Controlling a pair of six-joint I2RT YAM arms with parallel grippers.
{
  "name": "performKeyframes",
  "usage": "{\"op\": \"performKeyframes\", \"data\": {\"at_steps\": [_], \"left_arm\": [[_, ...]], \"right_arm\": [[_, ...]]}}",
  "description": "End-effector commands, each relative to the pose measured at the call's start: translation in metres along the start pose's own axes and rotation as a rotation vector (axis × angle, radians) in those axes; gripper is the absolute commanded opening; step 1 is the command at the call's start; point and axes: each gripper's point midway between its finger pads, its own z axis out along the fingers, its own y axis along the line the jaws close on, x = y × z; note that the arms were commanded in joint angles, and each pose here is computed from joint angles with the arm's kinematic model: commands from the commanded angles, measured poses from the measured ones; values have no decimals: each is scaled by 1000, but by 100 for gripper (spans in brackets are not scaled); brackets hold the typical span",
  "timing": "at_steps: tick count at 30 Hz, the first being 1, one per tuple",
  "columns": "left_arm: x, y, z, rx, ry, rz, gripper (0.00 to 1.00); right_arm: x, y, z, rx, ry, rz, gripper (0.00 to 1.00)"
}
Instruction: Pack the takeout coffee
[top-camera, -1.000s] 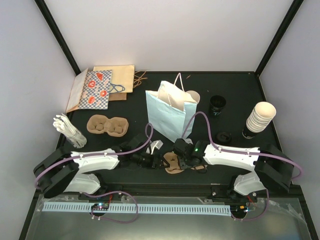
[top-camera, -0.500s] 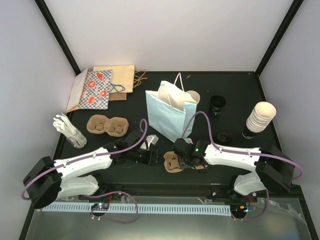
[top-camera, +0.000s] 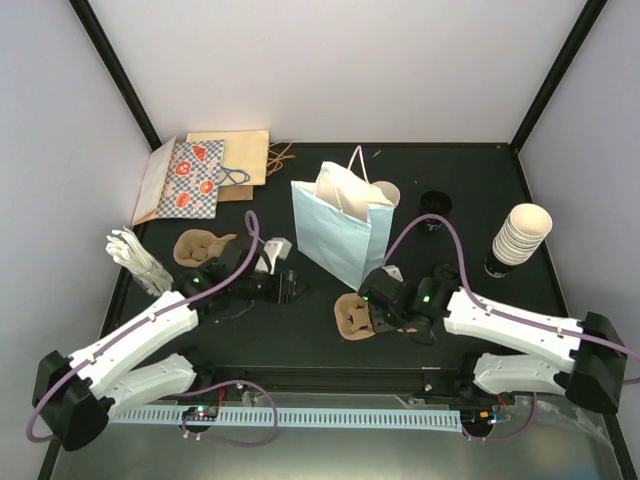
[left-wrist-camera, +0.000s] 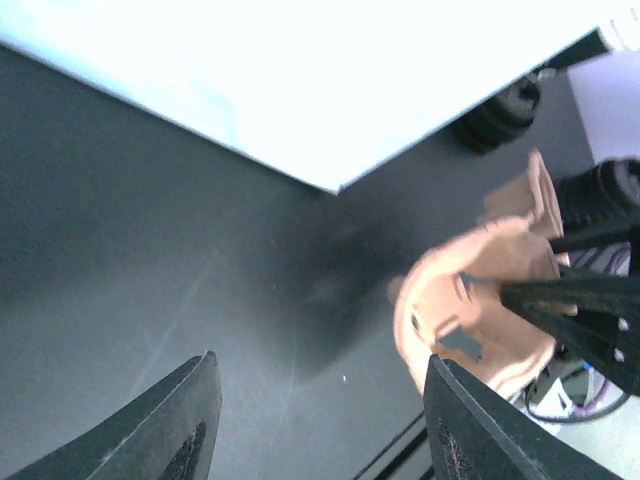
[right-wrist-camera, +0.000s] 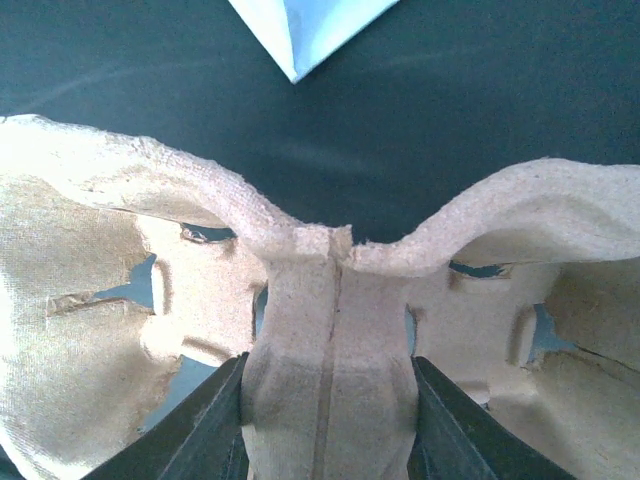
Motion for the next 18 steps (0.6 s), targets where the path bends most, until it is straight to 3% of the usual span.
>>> {"op": "performKeyframes", "data": {"at_steps": [1, 9, 18], "left_arm": [[-38, -1, -34, -39, -124, 55, 59], [-109, -12, -79, -33, -296, 80, 60], [-168, -26, -107, 7, -405, 107, 61]], "right_arm": [[-13, -9, -32, 12, -65, 17, 41], [-33, -12, -83, -32, -165, 33, 41], [-67, -14, -157, -91, -318, 57, 41]]}}
